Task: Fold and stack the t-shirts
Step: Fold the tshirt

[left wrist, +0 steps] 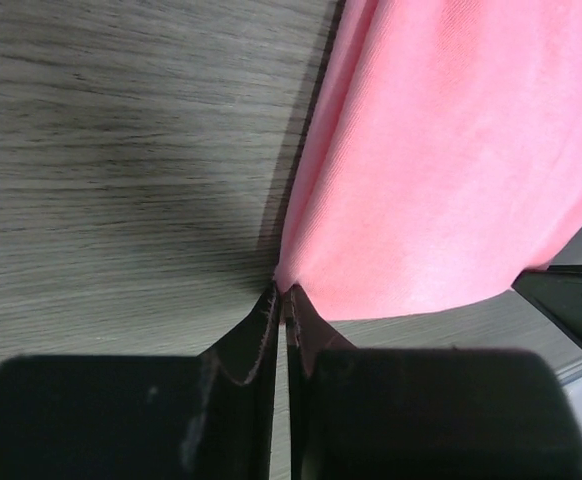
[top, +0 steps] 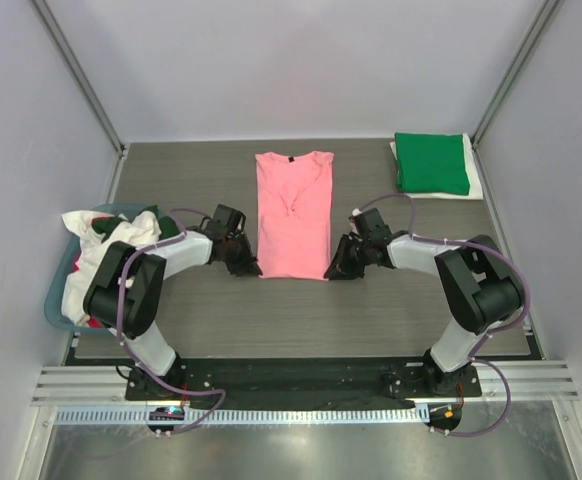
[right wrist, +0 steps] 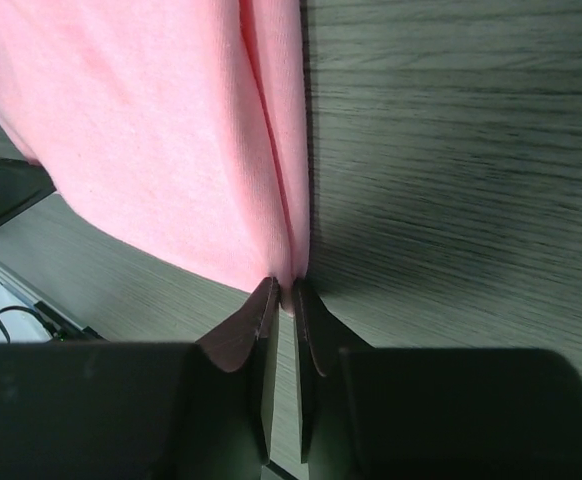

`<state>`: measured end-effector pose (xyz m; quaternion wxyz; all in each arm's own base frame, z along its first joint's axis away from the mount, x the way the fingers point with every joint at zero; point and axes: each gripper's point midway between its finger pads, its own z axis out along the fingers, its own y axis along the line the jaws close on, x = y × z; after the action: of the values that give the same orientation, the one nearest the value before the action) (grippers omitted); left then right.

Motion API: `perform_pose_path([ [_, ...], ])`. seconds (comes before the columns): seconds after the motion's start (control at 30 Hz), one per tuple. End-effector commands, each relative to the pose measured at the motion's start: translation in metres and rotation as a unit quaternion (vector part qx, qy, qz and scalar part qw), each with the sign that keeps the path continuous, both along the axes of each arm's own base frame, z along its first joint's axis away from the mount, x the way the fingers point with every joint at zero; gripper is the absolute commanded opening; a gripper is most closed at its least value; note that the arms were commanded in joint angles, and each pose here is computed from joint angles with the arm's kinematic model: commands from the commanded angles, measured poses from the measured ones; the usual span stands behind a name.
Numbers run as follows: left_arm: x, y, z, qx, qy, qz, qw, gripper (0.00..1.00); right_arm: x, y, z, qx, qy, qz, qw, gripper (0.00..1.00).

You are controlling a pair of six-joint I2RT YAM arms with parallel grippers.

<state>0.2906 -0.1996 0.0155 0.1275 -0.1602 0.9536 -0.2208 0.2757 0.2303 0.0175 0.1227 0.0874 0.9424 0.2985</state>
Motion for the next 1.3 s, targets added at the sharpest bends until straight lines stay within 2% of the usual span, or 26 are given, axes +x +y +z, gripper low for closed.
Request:
perform_pose_path([
  [0.0,-0.017,0.026,-0.037,0.080,0.030,0.009,0.996,0.00,-0.015,-0.014,-0.023,-0.037,0.029,-0.002,0.999,0.15],
  [0.23,-0.023,0.025,-0.026,0.086,0.019,0.014,0.996,0.00,-0.017,-0.012,-0.012,-0.028,0.022,-0.001,0.999,0.01],
  [0.57,-0.073,0.017,0.025,0.077,-0.010,0.017,0.997,0.00,-0.045,-0.018,0.041,0.008,-0.010,0.001,1.000,0.01],
  [0.67,-0.085,0.014,0.047,0.069,-0.028,0.019,0.997,0.00,-0.067,-0.020,0.050,0.013,0.000,0.000,1.000,0.01],
  [0.93,-0.130,0.012,0.100,0.038,-0.048,0.020,0.998,0.00,-0.120,-0.006,0.103,0.049,-0.042,0.006,0.998,0.01],
  [1.13,-0.124,0.027,0.150,0.043,-0.102,0.036,0.993,0.00,-0.111,-0.012,0.134,0.031,-0.079,-0.023,0.996,0.01],
  [1.27,-0.108,0.034,0.167,0.081,-0.132,0.028,0.988,0.00,-0.090,-0.019,0.137,-0.037,-0.091,-0.019,0.995,0.01],
])
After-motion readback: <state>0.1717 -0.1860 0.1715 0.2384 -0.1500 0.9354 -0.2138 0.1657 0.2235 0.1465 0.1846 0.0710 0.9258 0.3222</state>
